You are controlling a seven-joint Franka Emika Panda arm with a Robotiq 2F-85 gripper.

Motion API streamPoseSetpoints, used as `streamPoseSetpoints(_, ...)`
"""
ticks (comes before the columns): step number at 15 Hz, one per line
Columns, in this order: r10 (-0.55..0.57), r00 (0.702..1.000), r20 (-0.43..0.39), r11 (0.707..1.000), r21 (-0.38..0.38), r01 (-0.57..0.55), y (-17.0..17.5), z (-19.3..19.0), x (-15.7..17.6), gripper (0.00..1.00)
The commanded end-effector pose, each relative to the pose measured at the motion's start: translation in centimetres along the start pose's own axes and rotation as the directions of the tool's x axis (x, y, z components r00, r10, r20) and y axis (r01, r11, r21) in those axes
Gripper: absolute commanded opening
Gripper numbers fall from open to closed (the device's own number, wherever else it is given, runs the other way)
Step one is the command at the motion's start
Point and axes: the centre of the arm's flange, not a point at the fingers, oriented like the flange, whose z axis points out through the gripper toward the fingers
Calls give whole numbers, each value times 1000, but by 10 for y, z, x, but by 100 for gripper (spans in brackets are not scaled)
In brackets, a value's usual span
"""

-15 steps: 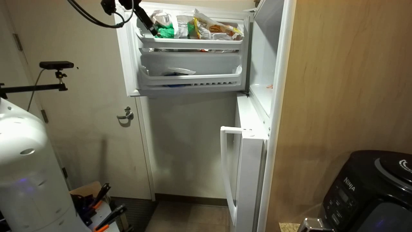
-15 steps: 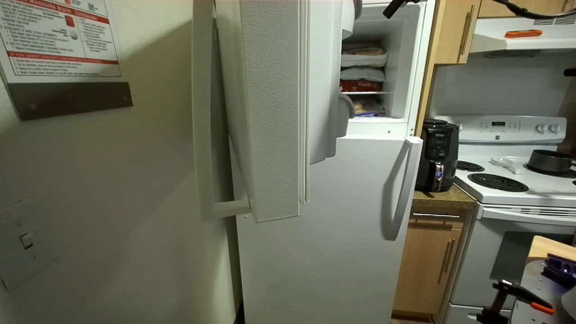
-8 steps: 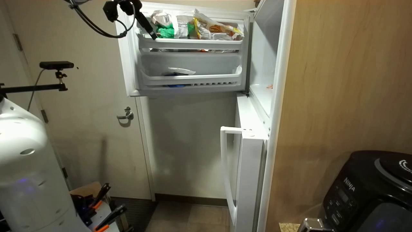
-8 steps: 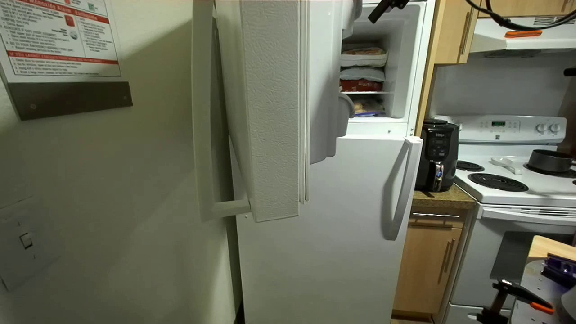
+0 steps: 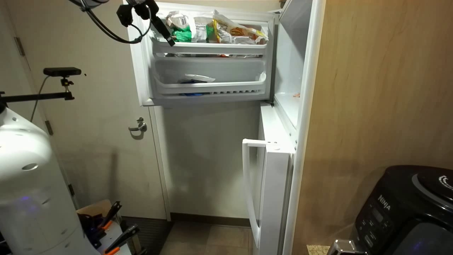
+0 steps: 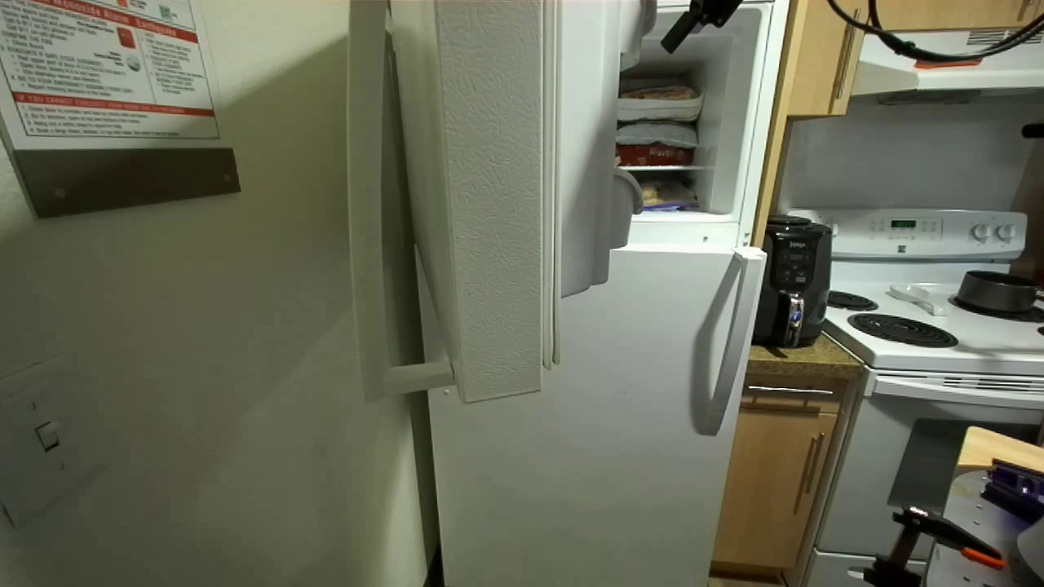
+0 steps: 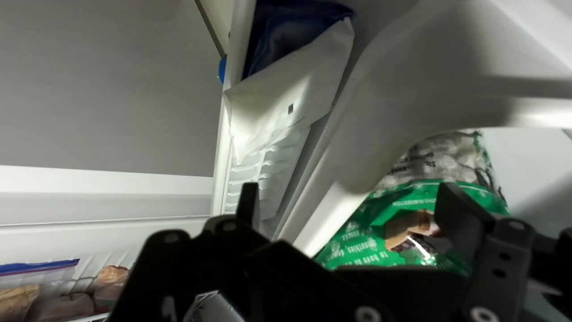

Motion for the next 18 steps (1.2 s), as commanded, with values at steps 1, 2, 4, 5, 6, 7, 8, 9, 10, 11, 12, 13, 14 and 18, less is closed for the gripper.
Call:
streamPoseSetpoints(1,7,1000,8,999,-37,-7,5,0,-2,100)
streamPoseSetpoints(2,6,1000,14,999,-44,-6,7,1,-3,100)
streamPoseSetpoints(4,4,1000,29,998,-63,-2,12,4,-7,100)
streamPoseSetpoints(5,4,999,35,997,-71,-2,14,6,-9,100)
streamPoseSetpoints(6,3,999,41,997,-80,0,16,7,-10,100)
streamPoseSetpoints(7,2,999,46,996,-88,2,19,9,-12,100)
streamPoseSetpoints(8,1,999,51,995,-95,4,22,11,-13,100)
streamPoseSetpoints(9,1,999,54,995,-102,5,25,13,-14,100)
streamPoseSetpoints(10,0,999,54,995,-104,6,27,14,-14,100)
streamPoseSetpoints(11,-2,999,53,994,-109,7,30,15,-14,100)
streamPoseSetpoints(12,-1,999,51,993,-117,7,34,16,-13,100)
streamPoseSetpoints(13,-1,999,50,992,-125,7,37,16,-11,100)
streamPoseSetpoints(14,1,999,47,991,-134,5,42,17,-8,100)
streamPoseSetpoints(18,19,999,36,985,-172,-13,63,19,8,100)
